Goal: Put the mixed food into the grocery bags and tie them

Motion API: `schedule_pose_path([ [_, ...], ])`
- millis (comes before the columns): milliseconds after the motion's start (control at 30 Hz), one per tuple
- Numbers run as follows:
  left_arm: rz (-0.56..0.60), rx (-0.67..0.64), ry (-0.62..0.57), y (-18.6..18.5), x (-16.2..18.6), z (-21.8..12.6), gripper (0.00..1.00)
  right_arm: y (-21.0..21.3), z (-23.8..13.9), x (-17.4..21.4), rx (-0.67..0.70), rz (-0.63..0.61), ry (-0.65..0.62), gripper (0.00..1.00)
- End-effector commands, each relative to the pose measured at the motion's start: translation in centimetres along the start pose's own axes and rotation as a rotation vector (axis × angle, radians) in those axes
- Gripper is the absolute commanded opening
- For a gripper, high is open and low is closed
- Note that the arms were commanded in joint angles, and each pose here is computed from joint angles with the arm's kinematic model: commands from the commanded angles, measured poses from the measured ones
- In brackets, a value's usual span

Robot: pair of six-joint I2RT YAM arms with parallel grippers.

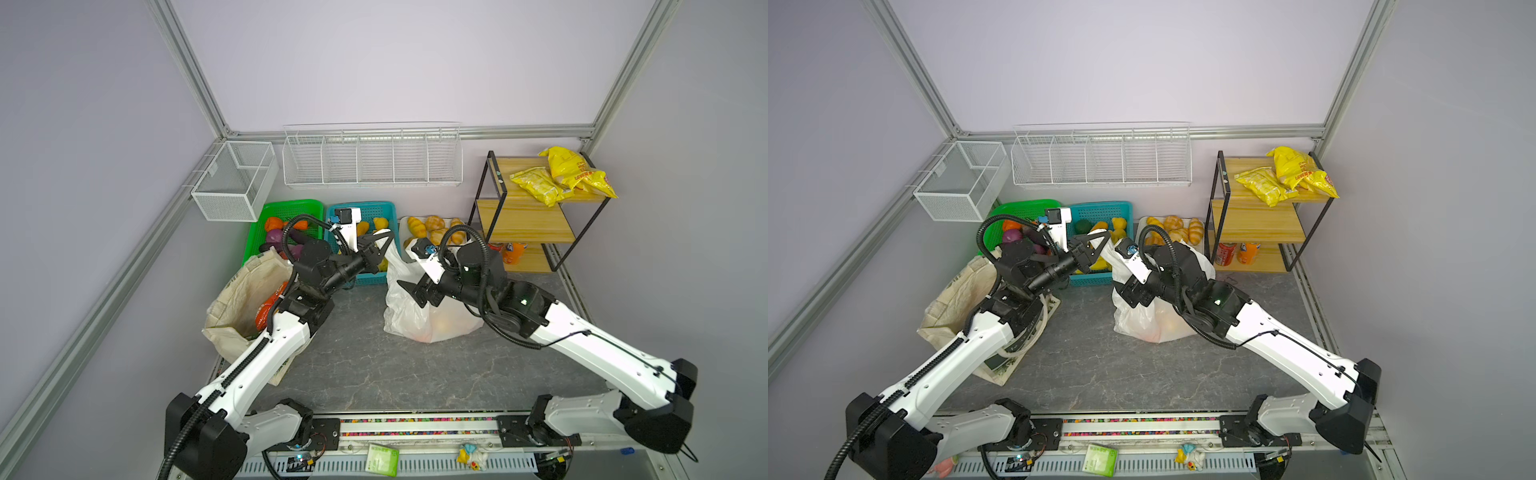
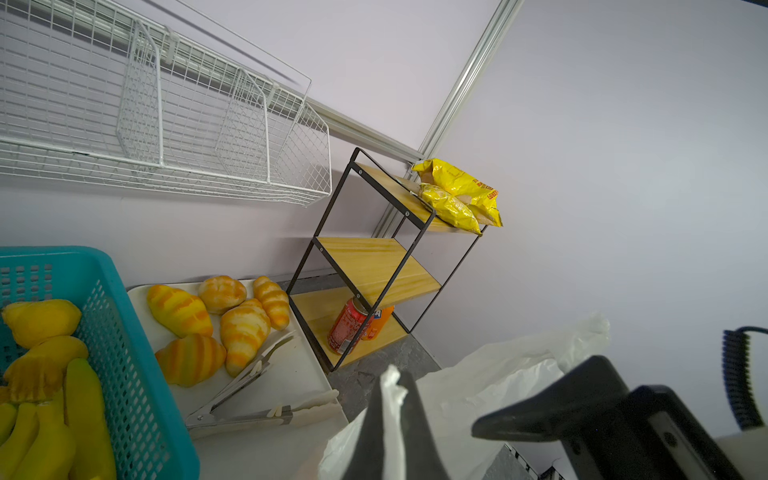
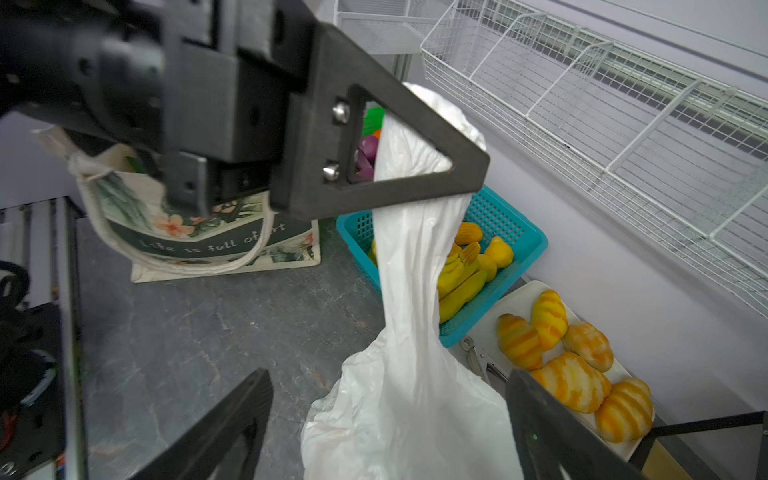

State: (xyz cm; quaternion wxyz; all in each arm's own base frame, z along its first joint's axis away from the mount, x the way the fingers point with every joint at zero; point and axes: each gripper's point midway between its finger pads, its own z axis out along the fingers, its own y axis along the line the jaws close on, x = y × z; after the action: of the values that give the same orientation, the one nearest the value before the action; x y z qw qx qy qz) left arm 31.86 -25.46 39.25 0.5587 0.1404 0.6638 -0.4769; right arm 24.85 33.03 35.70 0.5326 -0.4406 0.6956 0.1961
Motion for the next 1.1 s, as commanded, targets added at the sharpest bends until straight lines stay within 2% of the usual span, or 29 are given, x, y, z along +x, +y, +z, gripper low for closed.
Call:
schedule_pose_path([
  [0,0.024,-0.012,-0.026,0.0,-1.5,0.1,0.00,2.5,-2.6,1.4,-0.145,-0.051,0.057,0.92],
  [200,0.026,-0.023,-0.027,0.3,-1.5,-0.1,0.00,2.1,-6.1,4.2,-0.115,-0.028,0.072,0.98],
  [400,0.024,-0.021,-0.022,0.5,-1.3,0.2,0.00,0.4,-8.7,6.9,-0.066,0.106,0.050,0.98],
  [733,0.016,0.007,-0.024,0.4,-1.2,0.4,0.00,-7.3,-12.8,8.8,0.210,0.352,-0.013,0.96],
  [833,0.014,0.015,-0.030,0.4,-1.4,0.2,0.00,-9.8,-12.9,10.0,0.303,0.407,0.003,0.97],
  [933,0.013,0.021,-0.036,0.3,-1.4,0.0,0.00,-11.9,-12.0,10.7,0.338,0.457,-0.005,0.99],
  [1067,0.006,0.026,-0.036,0.4,-1.3,0.0,0.00,-12.0,-9.6,8.8,0.204,0.422,-0.086,0.99],
])
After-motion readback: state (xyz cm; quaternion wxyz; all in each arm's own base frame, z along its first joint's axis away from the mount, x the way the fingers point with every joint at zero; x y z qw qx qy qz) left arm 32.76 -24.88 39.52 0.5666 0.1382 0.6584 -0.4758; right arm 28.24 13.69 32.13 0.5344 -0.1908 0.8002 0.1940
